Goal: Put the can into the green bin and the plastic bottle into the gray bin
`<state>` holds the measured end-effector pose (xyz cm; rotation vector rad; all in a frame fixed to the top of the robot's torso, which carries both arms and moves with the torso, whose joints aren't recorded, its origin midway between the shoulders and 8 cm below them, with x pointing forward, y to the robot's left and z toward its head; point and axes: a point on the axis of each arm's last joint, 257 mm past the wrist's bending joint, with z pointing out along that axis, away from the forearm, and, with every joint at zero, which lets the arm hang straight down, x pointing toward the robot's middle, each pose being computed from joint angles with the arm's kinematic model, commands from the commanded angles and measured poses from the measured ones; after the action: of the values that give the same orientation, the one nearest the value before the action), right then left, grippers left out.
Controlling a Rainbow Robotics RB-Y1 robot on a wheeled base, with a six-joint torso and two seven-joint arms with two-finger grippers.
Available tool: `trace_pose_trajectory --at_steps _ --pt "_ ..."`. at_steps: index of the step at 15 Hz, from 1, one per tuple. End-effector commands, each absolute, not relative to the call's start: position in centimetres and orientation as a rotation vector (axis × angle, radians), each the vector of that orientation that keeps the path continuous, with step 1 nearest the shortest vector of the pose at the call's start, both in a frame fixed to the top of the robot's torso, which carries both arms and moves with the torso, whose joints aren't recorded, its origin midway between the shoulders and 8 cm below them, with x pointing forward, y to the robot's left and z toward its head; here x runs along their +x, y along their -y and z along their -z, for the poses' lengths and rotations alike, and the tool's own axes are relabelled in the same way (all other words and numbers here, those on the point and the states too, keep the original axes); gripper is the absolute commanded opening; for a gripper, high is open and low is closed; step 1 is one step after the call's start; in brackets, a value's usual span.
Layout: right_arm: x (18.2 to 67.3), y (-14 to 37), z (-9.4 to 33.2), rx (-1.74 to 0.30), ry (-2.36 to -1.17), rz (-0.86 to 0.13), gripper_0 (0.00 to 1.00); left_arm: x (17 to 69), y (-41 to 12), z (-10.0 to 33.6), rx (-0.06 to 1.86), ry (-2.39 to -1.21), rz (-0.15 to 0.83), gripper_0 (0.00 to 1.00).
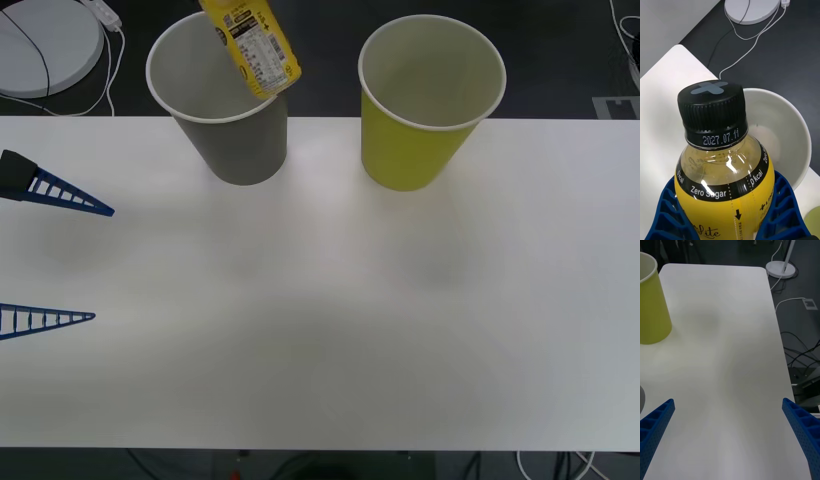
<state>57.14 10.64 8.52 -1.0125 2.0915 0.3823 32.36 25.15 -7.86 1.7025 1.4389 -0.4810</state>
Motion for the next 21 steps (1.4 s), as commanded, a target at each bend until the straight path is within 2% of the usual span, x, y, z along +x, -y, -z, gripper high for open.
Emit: trace_pose_trajectory --at_steps 1,7,19,20,21 --pt "57.7 -10.8 -8.1 -0.995 -2.116 -0.35 0.0 32.4 -25.2 7.9 1.703 -1.439 0.481 1.0" --pt "58.7 -12.2 -8.1 -0.952 -2.122 -0.309 0.0 32.4 -25.2 7.9 1.703 -1.439 0.481 1.0" --pt "59.2 -13.7 -8.1 -0.917 -2.107 -0.318 0.0 32.4 -25.2 7.9 1.703 -1.439 0.481 1.0" --pt "59.2 -13.7 -8.1 -0.917 -2.108 -0.32 0.26 32.4 -25.2 7.9 1.703 -1.439 0.481 1.0" --pt "59.2 -13.7 -8.1 -0.918 -2.106 -0.322 0.7 32.4 -25.2 7.9 1.703 -1.439 0.481 1.0"
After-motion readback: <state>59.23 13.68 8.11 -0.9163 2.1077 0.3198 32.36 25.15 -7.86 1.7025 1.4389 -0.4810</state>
